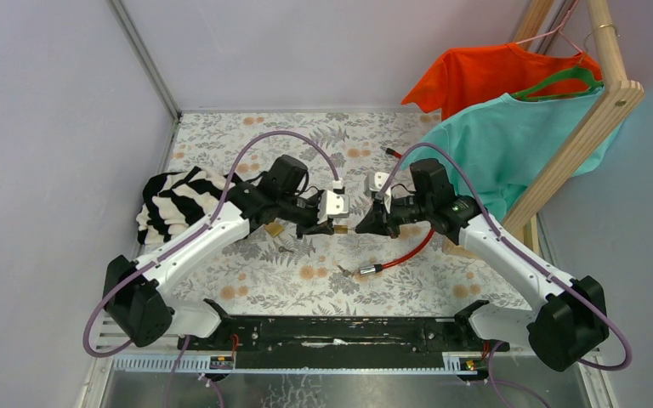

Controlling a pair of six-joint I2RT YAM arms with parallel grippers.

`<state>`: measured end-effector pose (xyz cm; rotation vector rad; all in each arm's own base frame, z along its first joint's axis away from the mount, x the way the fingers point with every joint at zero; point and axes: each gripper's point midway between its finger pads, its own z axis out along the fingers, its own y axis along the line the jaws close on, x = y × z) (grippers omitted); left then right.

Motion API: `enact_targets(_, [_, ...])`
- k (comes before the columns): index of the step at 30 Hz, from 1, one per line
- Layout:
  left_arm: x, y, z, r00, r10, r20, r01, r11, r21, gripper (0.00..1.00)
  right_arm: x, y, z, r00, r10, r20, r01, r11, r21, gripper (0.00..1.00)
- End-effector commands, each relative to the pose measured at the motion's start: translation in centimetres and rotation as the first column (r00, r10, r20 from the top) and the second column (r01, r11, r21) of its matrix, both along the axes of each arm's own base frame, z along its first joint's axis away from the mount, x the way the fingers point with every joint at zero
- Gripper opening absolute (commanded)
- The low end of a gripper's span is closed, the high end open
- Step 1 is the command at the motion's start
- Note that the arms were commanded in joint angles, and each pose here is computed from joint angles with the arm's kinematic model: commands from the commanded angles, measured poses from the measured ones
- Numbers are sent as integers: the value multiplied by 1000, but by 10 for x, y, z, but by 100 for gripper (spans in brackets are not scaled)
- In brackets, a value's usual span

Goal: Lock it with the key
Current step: Lock the lock.

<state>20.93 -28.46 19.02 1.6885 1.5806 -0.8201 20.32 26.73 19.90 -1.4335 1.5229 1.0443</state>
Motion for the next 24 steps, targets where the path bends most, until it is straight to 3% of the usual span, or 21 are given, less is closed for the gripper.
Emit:
enact_targets(1, [4,7,11,995,7,104,-5,1000,-20,0,9,-11,2,997,-40,66,42,999,-26,0])
enact_targets(11, [7,28,2,987,59,148,-62,998,18,0,16,-20,5,992,-69,103,74,996,-43,0])
enact_targets(17, [38,49,-14,959,244,147,-259,962,90,0,17,-22,2,990,-95,107,100,994,-43,0])
enact_targets(24, [68,52,-75,933,359,-2,-349,908,232,0,15,-17,-2,992,-88,85,92,995,-41,0])
